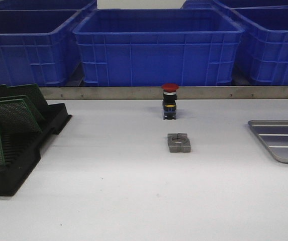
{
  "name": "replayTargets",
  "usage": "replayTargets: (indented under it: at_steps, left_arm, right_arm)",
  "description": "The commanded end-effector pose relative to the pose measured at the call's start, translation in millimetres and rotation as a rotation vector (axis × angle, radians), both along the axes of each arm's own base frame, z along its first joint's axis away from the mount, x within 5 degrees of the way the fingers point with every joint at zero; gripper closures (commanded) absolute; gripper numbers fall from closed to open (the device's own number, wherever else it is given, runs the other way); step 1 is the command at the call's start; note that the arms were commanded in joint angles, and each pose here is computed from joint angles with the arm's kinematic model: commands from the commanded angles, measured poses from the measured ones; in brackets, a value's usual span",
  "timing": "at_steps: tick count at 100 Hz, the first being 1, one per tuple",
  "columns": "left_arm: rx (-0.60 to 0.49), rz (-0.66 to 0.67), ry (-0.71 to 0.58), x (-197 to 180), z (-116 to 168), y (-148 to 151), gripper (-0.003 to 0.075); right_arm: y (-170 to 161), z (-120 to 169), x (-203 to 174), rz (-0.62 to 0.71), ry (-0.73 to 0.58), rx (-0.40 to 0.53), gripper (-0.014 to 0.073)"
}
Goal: Place circuit board on tray
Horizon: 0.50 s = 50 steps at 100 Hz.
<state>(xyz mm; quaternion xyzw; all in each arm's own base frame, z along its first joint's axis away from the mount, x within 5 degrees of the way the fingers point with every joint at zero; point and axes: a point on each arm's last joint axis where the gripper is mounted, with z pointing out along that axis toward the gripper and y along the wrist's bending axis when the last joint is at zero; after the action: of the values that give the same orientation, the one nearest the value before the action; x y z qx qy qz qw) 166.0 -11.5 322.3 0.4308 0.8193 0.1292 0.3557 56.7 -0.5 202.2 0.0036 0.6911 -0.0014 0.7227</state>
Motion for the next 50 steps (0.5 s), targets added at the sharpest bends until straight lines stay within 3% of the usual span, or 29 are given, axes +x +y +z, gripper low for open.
replayTargets:
  at_steps: [1,13,50]
  left_arm:
    - [0.15,-0.179,-0.078,14,8,-3,0.0378]
    - [0.261,-0.293,-0.041,35,-7,-4,0.0377]
    - [0.262,-0.314,0.089,79,-52,-4,0.0377]
  right_arm:
    - [1,12,-3,0.006,-0.109,-0.012,0.0657]
    - [1,12,-3,0.006,-0.109,-0.012,0.0657]
    - [1,12,-3,0.006,-0.109,-0.012,0.0657]
